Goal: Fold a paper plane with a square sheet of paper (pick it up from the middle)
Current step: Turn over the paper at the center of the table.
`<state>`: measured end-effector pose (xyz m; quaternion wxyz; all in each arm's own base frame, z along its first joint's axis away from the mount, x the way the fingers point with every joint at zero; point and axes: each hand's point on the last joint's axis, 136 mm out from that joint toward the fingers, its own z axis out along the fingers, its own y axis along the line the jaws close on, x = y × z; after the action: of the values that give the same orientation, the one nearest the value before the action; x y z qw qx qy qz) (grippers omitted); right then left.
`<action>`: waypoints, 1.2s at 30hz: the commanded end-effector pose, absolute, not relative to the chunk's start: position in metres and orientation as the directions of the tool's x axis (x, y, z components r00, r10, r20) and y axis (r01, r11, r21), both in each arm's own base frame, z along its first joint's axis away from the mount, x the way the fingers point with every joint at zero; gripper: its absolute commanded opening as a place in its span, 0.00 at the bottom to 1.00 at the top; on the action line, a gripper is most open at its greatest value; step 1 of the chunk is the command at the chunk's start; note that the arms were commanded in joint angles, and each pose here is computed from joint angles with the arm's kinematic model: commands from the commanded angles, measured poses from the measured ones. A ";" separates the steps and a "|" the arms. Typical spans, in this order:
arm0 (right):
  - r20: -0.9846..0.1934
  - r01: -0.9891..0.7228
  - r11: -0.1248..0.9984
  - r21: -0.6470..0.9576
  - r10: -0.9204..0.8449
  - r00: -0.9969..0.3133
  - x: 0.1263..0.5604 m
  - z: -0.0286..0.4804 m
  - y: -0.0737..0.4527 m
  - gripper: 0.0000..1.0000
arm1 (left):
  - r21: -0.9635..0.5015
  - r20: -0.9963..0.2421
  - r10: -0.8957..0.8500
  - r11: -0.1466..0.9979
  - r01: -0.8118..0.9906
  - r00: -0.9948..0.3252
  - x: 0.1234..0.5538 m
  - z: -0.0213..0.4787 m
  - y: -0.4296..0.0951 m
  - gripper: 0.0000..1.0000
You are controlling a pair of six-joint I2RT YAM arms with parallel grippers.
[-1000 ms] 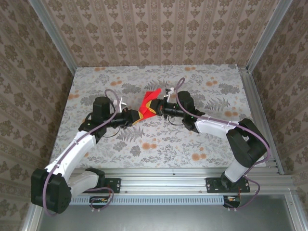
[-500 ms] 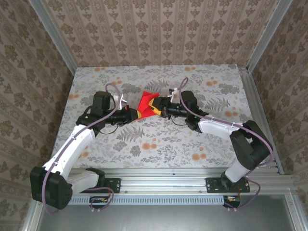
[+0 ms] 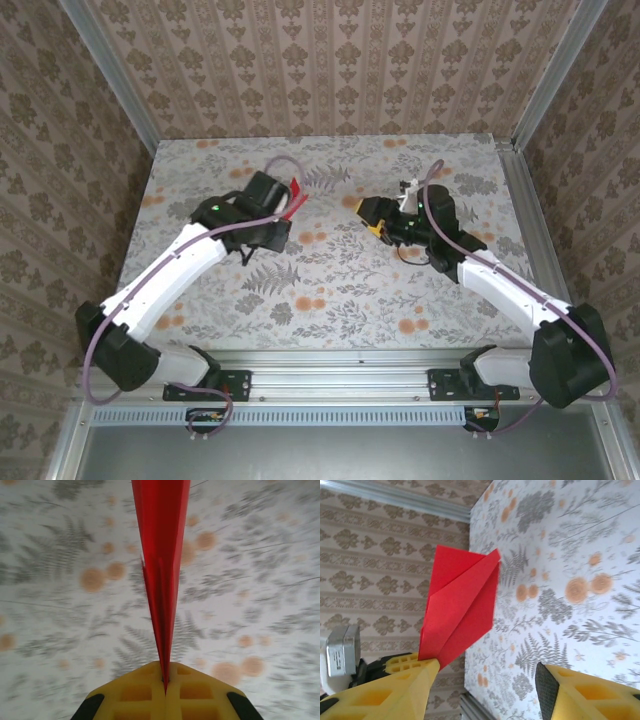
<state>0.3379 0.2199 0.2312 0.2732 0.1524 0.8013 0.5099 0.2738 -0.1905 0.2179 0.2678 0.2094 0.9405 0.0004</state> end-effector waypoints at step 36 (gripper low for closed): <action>-0.146 0.169 0.465 0.869 0.567 -0.811 0.327 0.147 0.133 0.71 | 0.480 -0.179 0.919 0.394 0.784 -0.352 0.188 0.075 -0.338 0.38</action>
<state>0.3345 0.1298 0.1584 0.2334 0.2280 0.8223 0.4663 0.2017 -0.3237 0.0707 0.2169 0.5189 0.7963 0.2226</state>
